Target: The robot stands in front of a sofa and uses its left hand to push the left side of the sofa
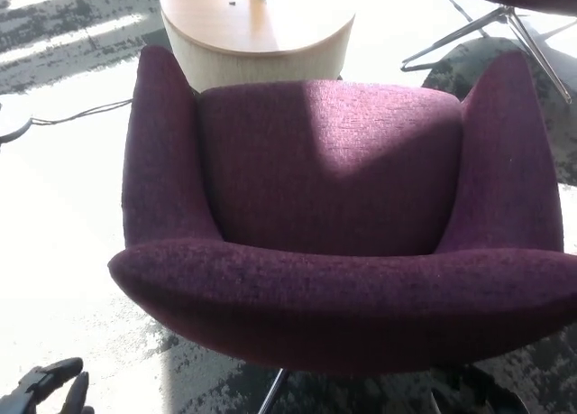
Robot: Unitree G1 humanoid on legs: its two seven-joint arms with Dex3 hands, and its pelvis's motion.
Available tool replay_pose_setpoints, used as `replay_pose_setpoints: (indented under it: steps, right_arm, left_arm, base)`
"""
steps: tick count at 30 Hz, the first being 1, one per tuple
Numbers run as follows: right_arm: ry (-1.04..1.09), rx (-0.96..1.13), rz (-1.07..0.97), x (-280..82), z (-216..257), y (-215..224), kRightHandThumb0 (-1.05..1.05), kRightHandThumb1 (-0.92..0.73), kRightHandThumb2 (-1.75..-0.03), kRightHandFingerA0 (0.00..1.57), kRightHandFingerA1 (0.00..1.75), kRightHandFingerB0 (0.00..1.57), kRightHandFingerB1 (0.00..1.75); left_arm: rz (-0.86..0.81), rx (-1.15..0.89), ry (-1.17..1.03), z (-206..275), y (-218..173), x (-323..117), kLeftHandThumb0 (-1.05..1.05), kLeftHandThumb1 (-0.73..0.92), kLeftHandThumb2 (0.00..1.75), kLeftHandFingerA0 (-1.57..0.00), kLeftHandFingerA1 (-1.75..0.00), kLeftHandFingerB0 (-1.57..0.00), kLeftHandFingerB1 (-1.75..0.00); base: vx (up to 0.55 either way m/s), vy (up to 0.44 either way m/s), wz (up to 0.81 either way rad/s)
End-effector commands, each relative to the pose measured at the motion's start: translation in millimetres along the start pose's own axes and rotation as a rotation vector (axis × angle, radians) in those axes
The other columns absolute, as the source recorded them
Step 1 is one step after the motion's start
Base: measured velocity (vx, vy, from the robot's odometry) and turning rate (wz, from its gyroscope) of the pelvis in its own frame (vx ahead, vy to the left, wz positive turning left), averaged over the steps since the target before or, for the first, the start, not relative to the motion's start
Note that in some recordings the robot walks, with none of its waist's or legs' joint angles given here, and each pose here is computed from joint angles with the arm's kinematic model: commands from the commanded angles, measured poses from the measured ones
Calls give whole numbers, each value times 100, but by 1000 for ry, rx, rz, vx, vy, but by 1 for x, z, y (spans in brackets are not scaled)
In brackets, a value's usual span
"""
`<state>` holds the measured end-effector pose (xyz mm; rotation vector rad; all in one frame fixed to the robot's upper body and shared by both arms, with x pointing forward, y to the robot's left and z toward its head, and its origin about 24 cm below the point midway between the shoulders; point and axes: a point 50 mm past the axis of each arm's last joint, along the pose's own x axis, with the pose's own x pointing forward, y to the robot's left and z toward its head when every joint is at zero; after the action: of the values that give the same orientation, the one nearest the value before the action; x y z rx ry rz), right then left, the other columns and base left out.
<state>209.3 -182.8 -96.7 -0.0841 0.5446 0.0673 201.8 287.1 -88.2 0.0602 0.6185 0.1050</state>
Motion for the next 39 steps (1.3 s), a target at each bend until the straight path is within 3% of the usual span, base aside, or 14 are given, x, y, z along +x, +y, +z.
replay_pose_setpoints:
  steps: [1, 6, 8, 9, 10, 11, 13, 14, 16, 17, 19, 20, 33, 39]
  right_arm:
    - [-184, 46, -15, 6, 29, -5, -70, -70, -68, 40, 36, 30, 33]
    - [-190, 46, -14, 6, 29, -6, -64, -60, -99, 37, 53, 20, 44]
    - [-186, 57, -9, 5, 26, -6, -62, -59, -98, 36, 53, 19, 44]
    - [-180, 35, -11, 4, 25, -6, -72, -71, -69, 37, 35, 28, 32]
    - [-165, 46, -11, 3, 22, -6, -72, -70, -67, 38, 35, 29, 32]
    - [-157, 36, -12, 2, 20, -6, -75, -69, -69, 38, 36, 28, 33]
    - [-152, 20, -13, 0, 17, -6, -74, -69, -68, 40, 36, 29, 33]
    - [-150, 11, -9, -1, 15, -6, -74, -70, -69, 41, 37, 31, 33]
    - [-148, 21, -8, -2, 13, -5, -65, -60, -99, 39, 53, 19, 44]
    - [-140, 24, 8, -3, 10, -4, -66, -61, -100, 37, 53, 17, 43]
    - [-128, 8, 16, -4, 7, -2, -62, -59, -100, 36, 53, 16, 43]
    - [-125, -2, 19, -5, 6, -1, -71, -73, -68, 39, 35, 29, 32]
    - [-114, -4, 43, -9, -3, 3, -63, -60, -101, 36, 53, 16, 43]
    - [-110, -14, 42, -8, -4, 3, -69, -79, -62, 41, 32, 30, 29]
  left_arm:
    - [-10, -17, -80, 7, 11, -3, -98, 82, 63, -23, -81, -10, -60]
    - [2, -34, -91, 9, 11, -2, -100, 61, 109, -21, -71, -4, -52]
    - [7, -40, -105, 10, 11, -3, -98, 83, 67, -16, -78, -3, -53]
    - [6, -62, -118, 14, 13, -1, -42, 33, 105, -8, -59, -3, -56]
    - [8, -52, -132, 18, 14, -1, -41, 34, 106, -8, -59, -3, -56]
    - [7, -53, -150, 23, 16, 0, -101, 91, 69, -7, -80, -1, -56]
    - [10, -64, -159, 28, 18, 2, -101, 91, 68, -4, -76, -2, -53]
    - [15, -70, -178, 36, 19, 4, -40, 36, 106, -2, -56, 0, -53]
    - [19, -66, -213, 47, 20, 7, -40, 36, 105, -2, -55, 0, -52]
    - [36, -58, -245, 58, 22, 9, -103, 92, 72, -8, -75, -5, -55]
    - [16, -17, -301, 82, 25, 13, -105, 92, 73, -1, -77, 0, -52]
    - [-4, -3, -308, 90, 26, 15, -105, 72, 125, 0, -61, -12, -30]
    - [-102, 68, -343, 136, -1, 32, -101, 66, 118, -2, -33, -7, -22]
    - [-158, 124, -281, 132, -18, 37, -104, 68, 120, -2, -38, -2, -17]
  base:
    - [0, 0, 0]
    - [0, 0, 0]
    - [0, 0, 0]
    - [0, 0, 0]
    - [0, 0, 0]
    - [0, 0, 0]
    - [0, 0, 0]
    - [0, 0, 0]
    - [0, 0, 0]
    - [0, 0, 0]
    - [0, 0, 0]
    - [0, 0, 0]
    - [0, 0, 0]
    - [0, 0, 0]
